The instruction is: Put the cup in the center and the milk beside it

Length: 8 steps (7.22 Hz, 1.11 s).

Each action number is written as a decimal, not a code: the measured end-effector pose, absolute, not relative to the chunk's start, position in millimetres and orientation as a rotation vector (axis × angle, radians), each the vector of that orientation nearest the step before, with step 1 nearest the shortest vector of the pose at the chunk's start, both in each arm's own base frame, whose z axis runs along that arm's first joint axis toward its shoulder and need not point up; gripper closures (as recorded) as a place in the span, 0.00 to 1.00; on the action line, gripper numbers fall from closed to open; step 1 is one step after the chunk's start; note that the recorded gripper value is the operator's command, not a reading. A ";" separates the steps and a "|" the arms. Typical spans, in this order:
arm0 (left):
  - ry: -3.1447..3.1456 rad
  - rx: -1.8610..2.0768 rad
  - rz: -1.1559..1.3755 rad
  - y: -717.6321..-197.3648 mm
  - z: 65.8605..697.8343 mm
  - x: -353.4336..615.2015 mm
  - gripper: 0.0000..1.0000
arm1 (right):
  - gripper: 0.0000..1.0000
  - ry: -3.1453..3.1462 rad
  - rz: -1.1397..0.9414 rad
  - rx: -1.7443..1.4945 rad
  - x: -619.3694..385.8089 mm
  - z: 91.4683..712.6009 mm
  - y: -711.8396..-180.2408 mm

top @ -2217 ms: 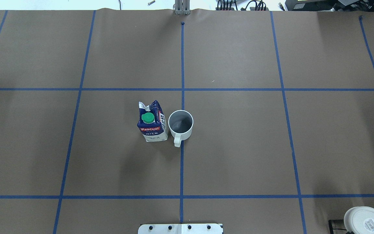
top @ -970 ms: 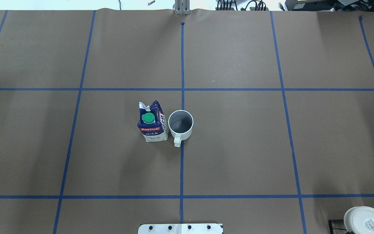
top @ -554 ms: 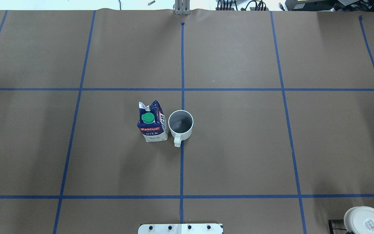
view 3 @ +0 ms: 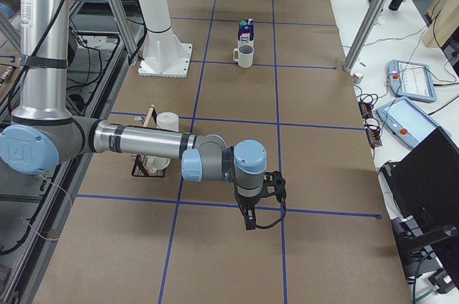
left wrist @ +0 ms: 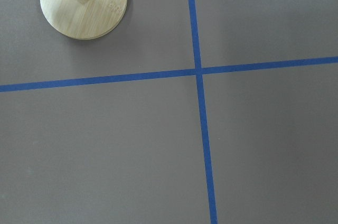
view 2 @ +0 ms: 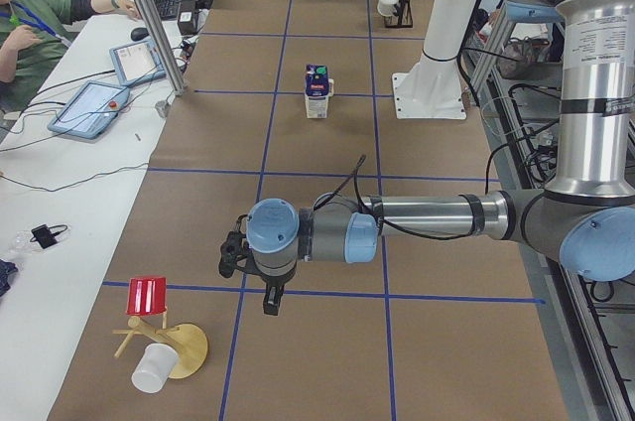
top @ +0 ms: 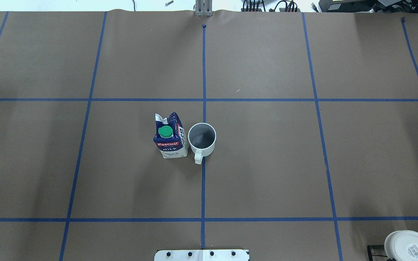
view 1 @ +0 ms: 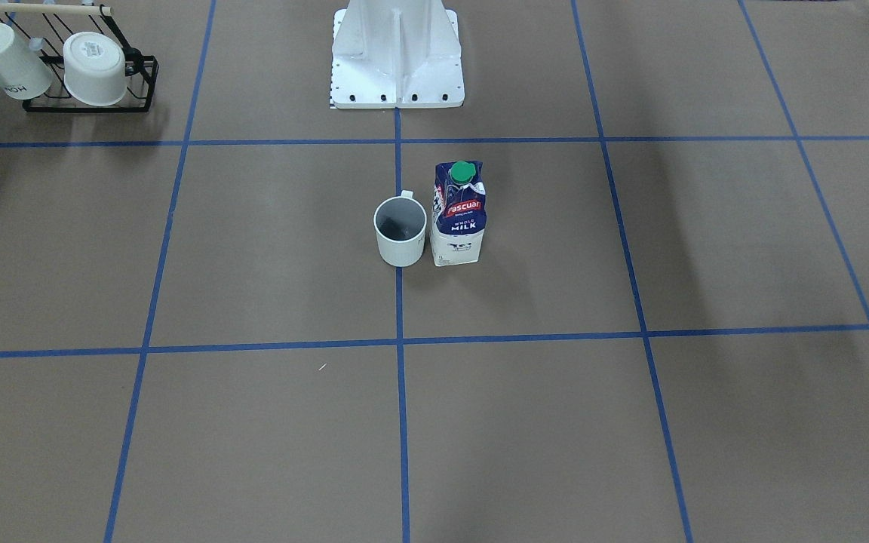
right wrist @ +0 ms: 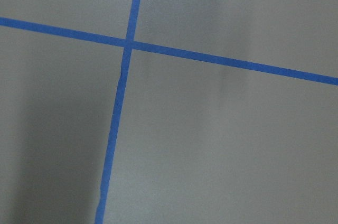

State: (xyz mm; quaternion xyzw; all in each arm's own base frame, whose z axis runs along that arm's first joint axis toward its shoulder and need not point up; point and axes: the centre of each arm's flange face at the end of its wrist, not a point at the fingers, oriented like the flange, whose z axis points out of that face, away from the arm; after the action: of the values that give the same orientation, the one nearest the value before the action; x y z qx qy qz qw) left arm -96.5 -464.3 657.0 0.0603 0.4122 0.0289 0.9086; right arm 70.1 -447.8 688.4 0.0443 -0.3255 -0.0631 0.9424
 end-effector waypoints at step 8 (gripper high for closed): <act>0.852 0.108 0.055 -457.9 665.3 -95.1 0.02 | 0.00 -0.665 -0.129 0.091 70.0 688.3 -447.9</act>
State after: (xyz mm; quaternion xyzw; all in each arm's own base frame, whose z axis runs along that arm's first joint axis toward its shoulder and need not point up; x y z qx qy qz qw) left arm -95.1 -457.9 665.3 0.0524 0.4130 0.0269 0.9088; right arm 70.0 -447.9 688.3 0.0444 -0.3262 -0.0632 0.9421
